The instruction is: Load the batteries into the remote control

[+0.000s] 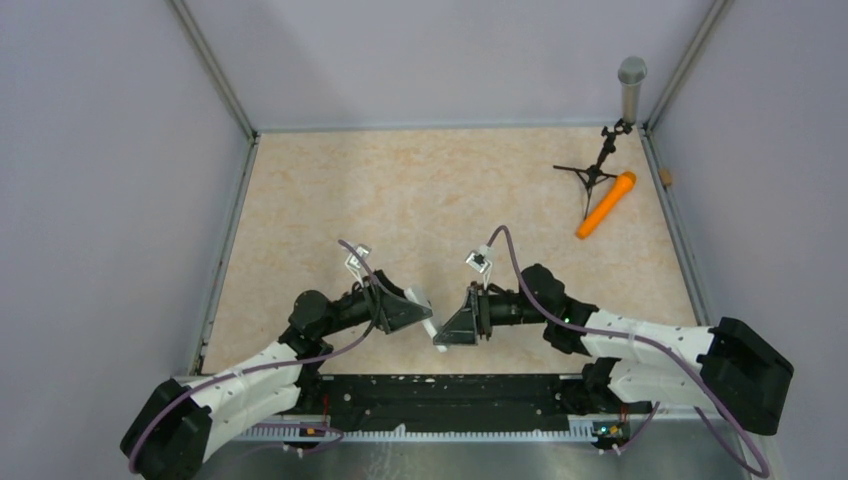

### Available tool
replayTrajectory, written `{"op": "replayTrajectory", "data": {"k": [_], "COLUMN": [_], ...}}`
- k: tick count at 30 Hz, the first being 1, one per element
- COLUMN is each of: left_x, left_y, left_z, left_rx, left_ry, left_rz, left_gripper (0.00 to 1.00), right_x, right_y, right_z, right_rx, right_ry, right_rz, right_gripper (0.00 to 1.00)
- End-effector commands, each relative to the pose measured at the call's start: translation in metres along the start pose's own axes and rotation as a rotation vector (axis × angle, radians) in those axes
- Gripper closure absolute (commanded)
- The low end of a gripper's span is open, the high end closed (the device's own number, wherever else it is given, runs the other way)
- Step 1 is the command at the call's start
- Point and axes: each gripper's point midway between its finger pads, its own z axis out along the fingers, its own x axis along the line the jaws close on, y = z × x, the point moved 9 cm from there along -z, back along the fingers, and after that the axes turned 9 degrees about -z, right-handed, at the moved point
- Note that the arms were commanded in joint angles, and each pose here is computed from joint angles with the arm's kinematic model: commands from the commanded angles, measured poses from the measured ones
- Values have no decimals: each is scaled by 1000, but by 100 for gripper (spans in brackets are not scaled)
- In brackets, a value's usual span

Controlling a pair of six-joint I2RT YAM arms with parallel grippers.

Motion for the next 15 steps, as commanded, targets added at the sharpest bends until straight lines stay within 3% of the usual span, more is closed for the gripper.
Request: {"op": "replayTrajectory", "data": {"k": [1, 10, 15], "left_x": [-22, -28, -32], "left_y": [6, 5, 6], "left_z": [1, -1, -1], "left_rx": [-3, 1, 6], "left_ry": [-120, -161, -189], "left_rz": [59, 72, 75], "left_gripper": [6, 25, 47], "right_x": [20, 17, 15], "right_y": [20, 17, 14], "right_z": [-3, -2, -3], "right_rx": [-117, -144, -156], "right_ry": [146, 153, 143], "right_rz": [-49, -14, -6], "right_gripper": [100, 100, 100]}}
